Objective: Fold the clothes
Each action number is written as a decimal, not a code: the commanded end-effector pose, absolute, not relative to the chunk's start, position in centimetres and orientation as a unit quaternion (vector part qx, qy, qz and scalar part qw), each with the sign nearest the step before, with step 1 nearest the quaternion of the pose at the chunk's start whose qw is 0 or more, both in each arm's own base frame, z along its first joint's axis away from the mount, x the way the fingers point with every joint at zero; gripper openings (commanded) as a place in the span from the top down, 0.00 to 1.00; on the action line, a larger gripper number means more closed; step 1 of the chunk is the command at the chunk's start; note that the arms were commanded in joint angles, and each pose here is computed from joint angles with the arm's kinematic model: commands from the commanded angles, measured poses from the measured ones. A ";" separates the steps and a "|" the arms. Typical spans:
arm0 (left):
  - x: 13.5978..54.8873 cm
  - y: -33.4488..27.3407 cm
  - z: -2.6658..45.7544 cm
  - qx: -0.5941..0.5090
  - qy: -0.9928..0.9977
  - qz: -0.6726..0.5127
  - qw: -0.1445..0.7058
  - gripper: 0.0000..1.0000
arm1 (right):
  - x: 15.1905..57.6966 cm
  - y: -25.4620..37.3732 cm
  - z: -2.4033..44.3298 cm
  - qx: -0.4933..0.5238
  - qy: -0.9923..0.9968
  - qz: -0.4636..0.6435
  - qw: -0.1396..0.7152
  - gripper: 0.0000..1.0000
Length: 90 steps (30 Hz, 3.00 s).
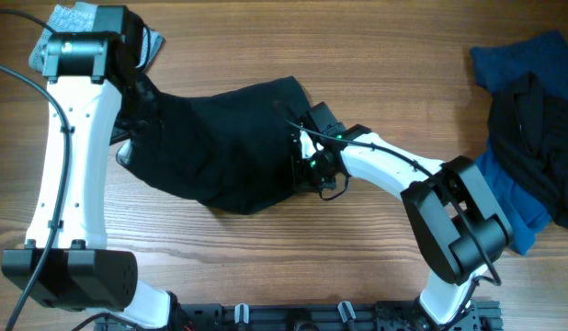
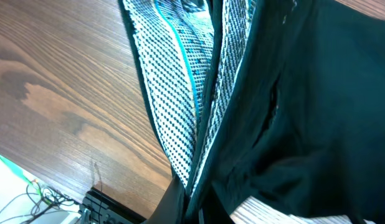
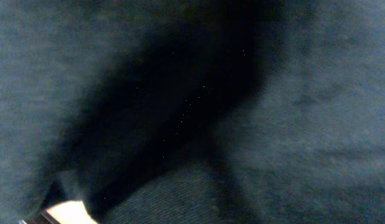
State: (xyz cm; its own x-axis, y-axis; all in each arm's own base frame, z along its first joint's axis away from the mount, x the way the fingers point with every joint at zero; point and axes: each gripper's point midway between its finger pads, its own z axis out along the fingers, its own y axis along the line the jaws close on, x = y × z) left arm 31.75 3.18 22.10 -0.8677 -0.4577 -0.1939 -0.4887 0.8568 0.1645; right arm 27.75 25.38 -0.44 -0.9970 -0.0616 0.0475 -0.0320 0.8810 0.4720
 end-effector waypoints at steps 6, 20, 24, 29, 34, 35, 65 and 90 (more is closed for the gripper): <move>32.0 5.6 23.8 -0.260 0.952 0.123 0.105 0.96 | 27.7 14.7 -4.8 -0.064 -0.997 -0.016 0.040 0.92; 33.7 3.7 24.3 -0.223 0.965 0.062 0.126 0.96 | 22.6 21.4 -2.6 0.014 -0.994 -0.075 0.083 0.82; 33.6 4.4 24.4 -0.227 0.962 0.076 0.129 0.96 | 22.2 20.4 -2.4 0.011 -0.995 -0.048 0.082 0.71; 33.6 5.1 24.4 -0.238 0.960 0.077 0.129 0.94 | 23.2 18.0 0.7 -0.002 -0.999 -0.009 0.035 0.42; 33.6 5.2 24.4 -0.240 0.959 0.077 0.129 0.94 | 24.1 19.2 6.9 0.020 -0.996 -0.080 -0.043 0.31; 33.6 5.2 24.4 -0.240 0.959 0.077 0.129 0.95 | 24.0 19.5 8.0 0.023 -0.994 -0.095 -0.054 0.31; 31.2 -9.1 23.8 -0.094 0.991 0.016 0.099 0.96 | 30.8 14.8 8.5 -0.129 -0.973 -0.169 -0.087 0.06; 31.3 -20.1 25.0 -0.081 0.980 -0.117 0.140 0.93 | 30.9 8.8 0.6 -0.163 -0.980 -0.115 0.014 0.05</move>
